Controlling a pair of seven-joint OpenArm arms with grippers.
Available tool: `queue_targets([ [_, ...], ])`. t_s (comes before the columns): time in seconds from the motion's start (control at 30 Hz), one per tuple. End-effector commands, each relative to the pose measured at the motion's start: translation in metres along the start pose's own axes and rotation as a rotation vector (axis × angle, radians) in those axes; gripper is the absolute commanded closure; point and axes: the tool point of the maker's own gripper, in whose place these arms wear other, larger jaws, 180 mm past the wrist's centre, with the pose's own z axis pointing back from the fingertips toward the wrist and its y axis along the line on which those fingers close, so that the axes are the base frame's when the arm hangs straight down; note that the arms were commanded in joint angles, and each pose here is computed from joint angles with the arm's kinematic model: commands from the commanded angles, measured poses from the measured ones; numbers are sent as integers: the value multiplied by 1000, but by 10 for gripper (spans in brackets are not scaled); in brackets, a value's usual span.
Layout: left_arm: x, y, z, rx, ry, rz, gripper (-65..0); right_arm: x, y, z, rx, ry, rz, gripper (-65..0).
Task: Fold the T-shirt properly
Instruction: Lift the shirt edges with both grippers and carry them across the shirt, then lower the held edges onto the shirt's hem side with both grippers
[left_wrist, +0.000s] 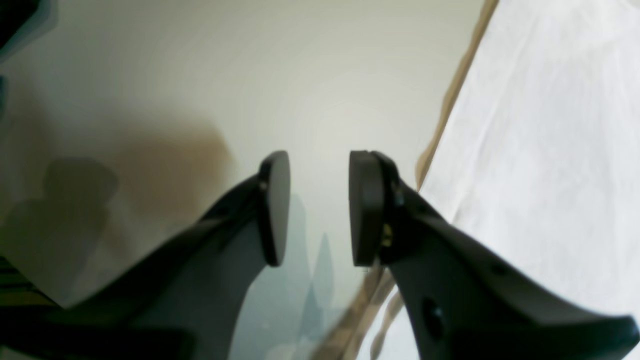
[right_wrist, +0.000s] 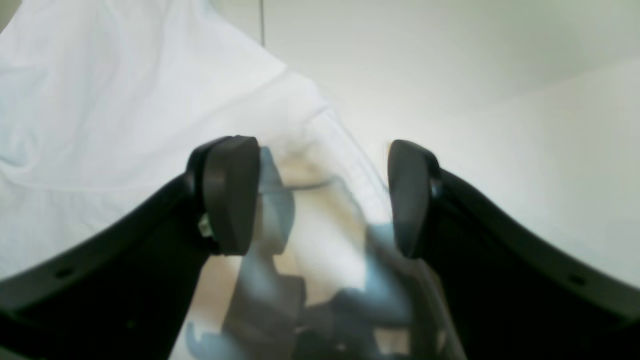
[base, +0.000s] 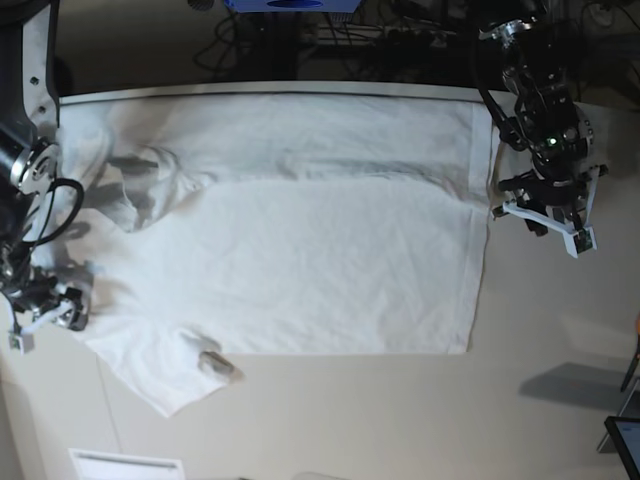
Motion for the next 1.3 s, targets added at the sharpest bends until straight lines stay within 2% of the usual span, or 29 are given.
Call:
queue_targets([
  [0.0, 14, 5, 2, 14, -49, -4, -202, 30, 3, 3, 8, -69, 8, -389],
  [0.2, 16, 6, 1, 17, -52, 1, -202, 28, 8, 0, 17, -69, 9, -386],
  [0.3, 29, 0, -1, 4, -79, 12, -203, 28, 10, -1, 20, -69, 7, -384],
  [0.37, 29, -4, -11, -6, -61, 19, -205, 28, 10, -1, 20, -69, 7, -363],
  [0.47, 33, -12, -34, -45, -25, 7, -205, 28, 10, -1, 20, -69, 7, -242],
  [0.6, 41, -33, -61, -121, 14, -12, -205, 28, 10, -1, 20, -69, 7, -36],
  [0.63, 46, -36, -66, -128, 14, 0, -205, 28, 10, -1, 20, -69, 7, -4],
  [0.83, 76, -62, -107, -187, 20, 88, -220, 25, 20, -5, 37, -66, 4, -4],
  [0.97, 87, -79, -139, -224, 58, 140, -380, 24, 20, -6, 38, -65, 4, -4],
  [1.0, 88, -83, -143, -231, 59, 150, -395, 24, 20, -6, 38, -65, 4, -4],
  [1.17, 107, -94, -164, -254, 25, 198, -398, 24, 20, -5, 39, -63, 6, -4],
  [1.27, 110, -102, -175, -272, 49, 215, -401, 24, 19, -5, 39, -63, 7, -4],
])
